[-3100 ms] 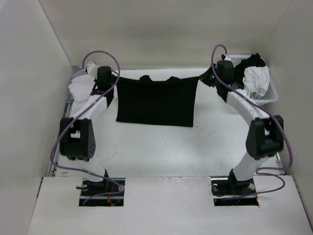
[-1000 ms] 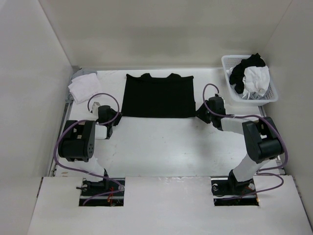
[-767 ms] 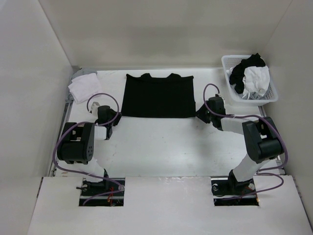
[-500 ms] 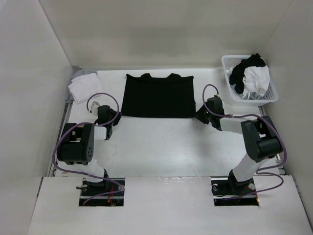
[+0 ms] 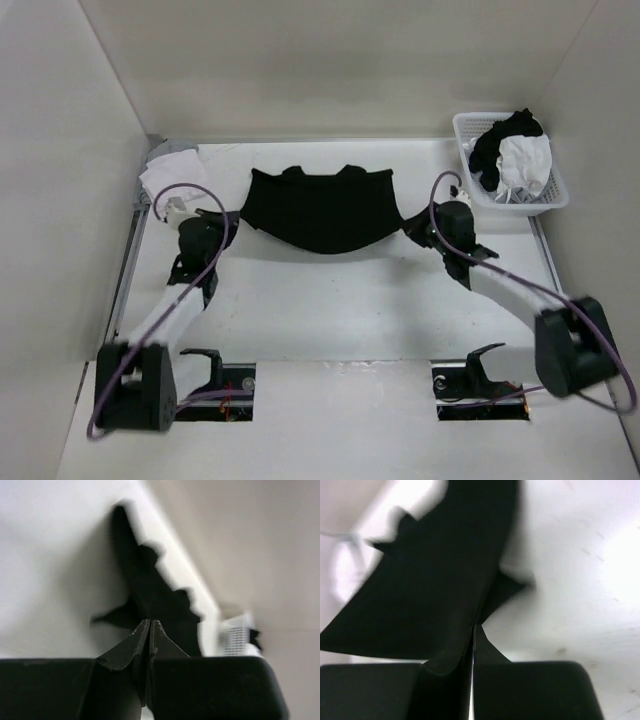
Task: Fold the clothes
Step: Fold the tank top
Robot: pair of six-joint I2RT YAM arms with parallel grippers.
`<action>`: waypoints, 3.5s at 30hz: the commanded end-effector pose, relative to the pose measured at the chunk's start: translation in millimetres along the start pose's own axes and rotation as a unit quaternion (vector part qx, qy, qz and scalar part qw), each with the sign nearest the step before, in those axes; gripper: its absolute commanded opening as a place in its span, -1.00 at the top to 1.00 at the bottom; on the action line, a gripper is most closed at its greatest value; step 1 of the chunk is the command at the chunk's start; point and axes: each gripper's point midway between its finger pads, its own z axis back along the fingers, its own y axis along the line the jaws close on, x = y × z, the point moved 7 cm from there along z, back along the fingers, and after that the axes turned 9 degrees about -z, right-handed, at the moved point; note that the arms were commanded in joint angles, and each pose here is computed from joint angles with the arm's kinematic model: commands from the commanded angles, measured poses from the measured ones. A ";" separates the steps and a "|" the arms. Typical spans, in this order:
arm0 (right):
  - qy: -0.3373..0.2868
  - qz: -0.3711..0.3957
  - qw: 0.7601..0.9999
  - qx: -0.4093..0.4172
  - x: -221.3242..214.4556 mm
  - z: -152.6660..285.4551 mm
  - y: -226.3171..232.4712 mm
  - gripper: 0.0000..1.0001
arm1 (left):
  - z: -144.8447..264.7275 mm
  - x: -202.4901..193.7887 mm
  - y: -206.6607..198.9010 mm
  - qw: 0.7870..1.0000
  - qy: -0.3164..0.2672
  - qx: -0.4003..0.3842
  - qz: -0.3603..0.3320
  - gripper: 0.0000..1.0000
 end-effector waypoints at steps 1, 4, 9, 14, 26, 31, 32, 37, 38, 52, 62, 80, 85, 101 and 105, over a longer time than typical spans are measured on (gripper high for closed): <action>-0.075 0.063 0.993 0.061 22.2 61.2 41.0 0.97 | 54.8 53.8 -50.0 0.993 -0.088 -0.073 -0.028 1.00; -0.108 0.104 0.984 0.093 27.0 132.6 59.4 0.97 | 112.6 83.9 -81.3 0.982 -0.135 -0.117 -0.054 1.00; -0.153 0.108 0.971 0.148 44.9 238.8 83.7 0.97 | 195.2 115.1 -115.0 0.963 -0.194 -0.172 -0.069 0.99; -0.142 0.105 0.967 0.183 46.8 276.3 97.9 0.94 | 224.0 124.3 -123.1 0.958 -0.209 -0.181 -0.077 0.97; -0.083 0.117 0.987 0.076 27.0 112.8 83.2 0.93 | 88.1 57.1 -33.8 0.994 -0.085 -0.027 -0.071 0.96; -0.043 0.079 0.995 0.048 49.2 15.7 79.1 0.94 | 3.8 39.2 -19.1 0.997 -0.047 0.014 -0.053 0.96; -0.036 0.076 0.996 0.043 56.4 -5.9 80.0 0.94 | -13.6 38.4 -18.3 0.997 -0.046 0.020 -0.051 0.96; -0.024 0.048 0.998 0.043 90.4 -63.9 85.8 0.97 | -82.0 42.9 -28.3 0.999 -0.026 0.025 -0.035 0.96; -0.024 0.047 0.998 0.044 94.7 -69.0 87.0 0.97 | -88.9 46.7 -34.1 0.999 -0.026 0.018 -0.035 0.96; -0.020 0.020 0.999 0.025 59.6 -30.9 35.4 0.95 | -24.6 20.7 -13.3 0.999 -0.017 -0.001 -0.029 0.94; -0.018 0.019 1.000 -0.008 24.1 12.8 -9.0 0.95 | 40.8 0.7 23.4 0.999 0.006 -0.017 -0.037 0.94; 0.037 -0.021 0.996 -0.079 -43.0 31.3 -72.3 0.40 | 81.3 -42.4 95.9 0.995 0.059 0.082 -0.014 0.61; 0.035 0.017 0.998 -0.057 -30.1 20.1 -52.0 0.04 | 80.3 -20.0 79.8 0.998 0.013 0.061 -0.007 0.41; 0.097 -0.039 0.992 -0.065 -49.7 -23.6 -56.0 0.09 | 67.8 -47.4 -27.0 0.993 0.027 -0.081 -0.079 0.50; 0.103 -0.076 0.990 -0.055 -55.5 -30.5 -56.4 0.38 | 74.3 -38.8 -45.3 0.990 0.012 -0.114 -0.076 0.50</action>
